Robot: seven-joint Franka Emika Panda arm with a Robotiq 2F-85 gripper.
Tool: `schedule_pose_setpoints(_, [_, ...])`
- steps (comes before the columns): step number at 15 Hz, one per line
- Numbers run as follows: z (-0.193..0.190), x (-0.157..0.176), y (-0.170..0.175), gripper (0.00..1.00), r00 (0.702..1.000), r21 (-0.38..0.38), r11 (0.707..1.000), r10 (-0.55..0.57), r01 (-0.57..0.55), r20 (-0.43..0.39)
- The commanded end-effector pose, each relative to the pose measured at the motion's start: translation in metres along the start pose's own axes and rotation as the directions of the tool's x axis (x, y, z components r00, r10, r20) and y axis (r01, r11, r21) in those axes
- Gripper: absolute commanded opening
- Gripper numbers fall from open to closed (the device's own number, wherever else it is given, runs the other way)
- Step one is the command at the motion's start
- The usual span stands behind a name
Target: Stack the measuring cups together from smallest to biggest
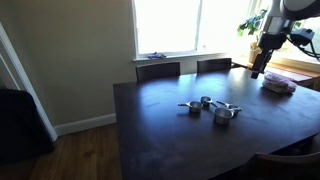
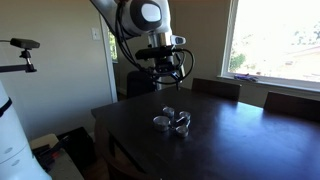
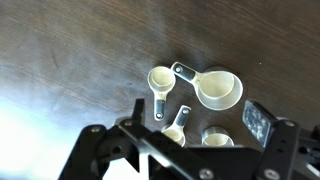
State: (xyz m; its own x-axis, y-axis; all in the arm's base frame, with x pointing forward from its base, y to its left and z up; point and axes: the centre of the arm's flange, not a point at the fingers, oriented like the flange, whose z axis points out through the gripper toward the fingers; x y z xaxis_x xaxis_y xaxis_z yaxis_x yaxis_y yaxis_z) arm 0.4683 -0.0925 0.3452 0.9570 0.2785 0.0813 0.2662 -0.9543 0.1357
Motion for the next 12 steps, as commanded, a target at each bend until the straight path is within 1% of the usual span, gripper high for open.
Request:
schedule_pose_setpoints(1, [0.031, 0.017, 0.018, 1.0, 1.0, -0.016, 1.0, 0.005, -0.005, -0.009])
schedule_pose_setpoints(6, [0.071, 0.031, 0.041, 1.0, 1.0, -0.027, 1.0, 0.01, -0.01, 0.012])
schedule_pose_setpoints(7, [0.059, 0.023, 0.027, 1.0, 1.0, -0.015, 1.0, 0.023, -0.022, 0.021])
schedule_pose_setpoints(9, [0.068, 0.025, 0.029, 1.0, 0.999, -0.014, 1.0, 0.023, -0.022, 0.032])
schedule_pose_setpoints(12, [0.068, 0.027, 0.026, 1.0, 0.999, -0.013, 1.0, 0.018, -0.018, 0.031])
